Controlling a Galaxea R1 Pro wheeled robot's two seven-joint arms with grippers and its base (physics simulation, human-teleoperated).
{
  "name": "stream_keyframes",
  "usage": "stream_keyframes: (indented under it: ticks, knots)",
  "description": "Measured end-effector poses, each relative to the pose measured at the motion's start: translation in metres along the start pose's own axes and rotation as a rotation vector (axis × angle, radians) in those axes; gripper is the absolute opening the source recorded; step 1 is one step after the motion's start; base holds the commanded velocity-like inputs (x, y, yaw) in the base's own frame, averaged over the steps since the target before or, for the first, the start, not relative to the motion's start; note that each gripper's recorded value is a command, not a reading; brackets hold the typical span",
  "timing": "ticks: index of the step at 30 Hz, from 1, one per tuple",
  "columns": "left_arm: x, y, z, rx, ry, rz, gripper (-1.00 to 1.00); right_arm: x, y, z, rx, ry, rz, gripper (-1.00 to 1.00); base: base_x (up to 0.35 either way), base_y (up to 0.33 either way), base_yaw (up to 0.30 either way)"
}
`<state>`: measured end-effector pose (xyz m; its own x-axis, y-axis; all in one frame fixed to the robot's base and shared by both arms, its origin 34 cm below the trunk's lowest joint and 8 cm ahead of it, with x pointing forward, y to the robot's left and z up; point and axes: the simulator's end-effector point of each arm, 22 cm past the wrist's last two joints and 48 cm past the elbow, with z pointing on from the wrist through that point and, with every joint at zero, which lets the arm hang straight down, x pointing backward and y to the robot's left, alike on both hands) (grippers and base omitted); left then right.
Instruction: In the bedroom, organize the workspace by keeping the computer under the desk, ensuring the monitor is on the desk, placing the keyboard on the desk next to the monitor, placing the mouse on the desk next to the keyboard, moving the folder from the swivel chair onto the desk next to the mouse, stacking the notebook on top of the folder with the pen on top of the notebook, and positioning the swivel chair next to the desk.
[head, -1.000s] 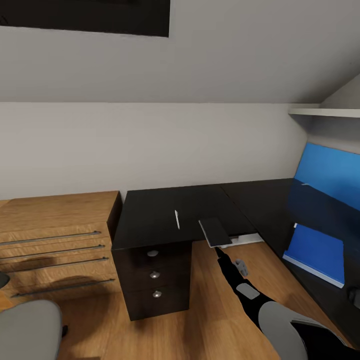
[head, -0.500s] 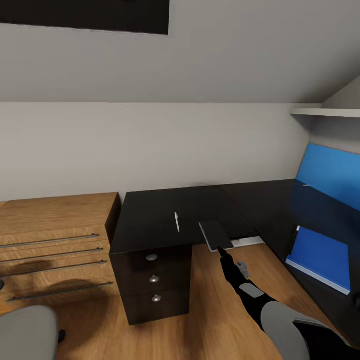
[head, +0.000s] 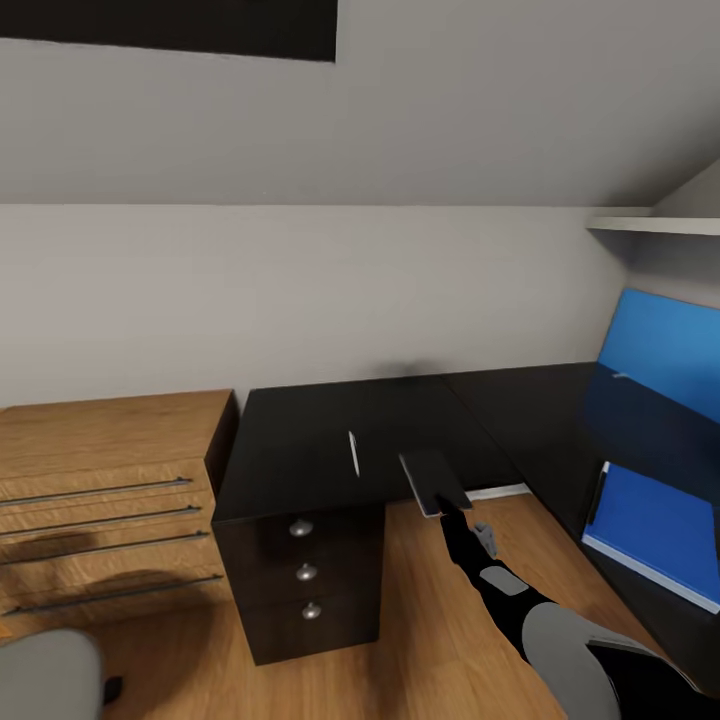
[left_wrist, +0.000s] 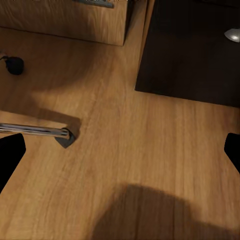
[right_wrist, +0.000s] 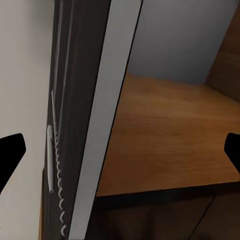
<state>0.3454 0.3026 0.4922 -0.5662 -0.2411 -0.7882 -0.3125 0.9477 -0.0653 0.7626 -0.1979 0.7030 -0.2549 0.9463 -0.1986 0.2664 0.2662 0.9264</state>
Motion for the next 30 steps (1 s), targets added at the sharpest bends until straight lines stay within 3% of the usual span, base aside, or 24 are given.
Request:
stream_keyframes:
  ticks: [7, 21, 22, 30]
  knots:
    - [0.0, -0.0003, 0.0, 0.0, 0.0, 0.0, 1.0, 0.0001, 0.0, 0.0, 0.0, 0.0, 0.0, 1.0, 0.167, 0.0, 0.0]
    - [0.0002, -0.0002, 0.0, 0.0, 0.0, 0.0, 1.0, 0.0004, -0.0001, 0.0002, 0.0, 0.001, 0.0, 1.0, 0.021, 0.0, 0.0]
    - [0.0002, -0.0002, 0.0, 0.0, 0.0, 0.0, 1.0, 0.0006, 0.0, 0.0002, 0.0, 0.001, 0.0, -1.0, 0.003, 0.0, 0.0]
    - [0.0, -0.0002, 0.0001, -0.001, 0.0, 0.0, 1.0, 0.0006, 0.0005, 0.0004, -0.001, 0.0, 0.003, -1.0, 0.001, 0.0, 0.0]
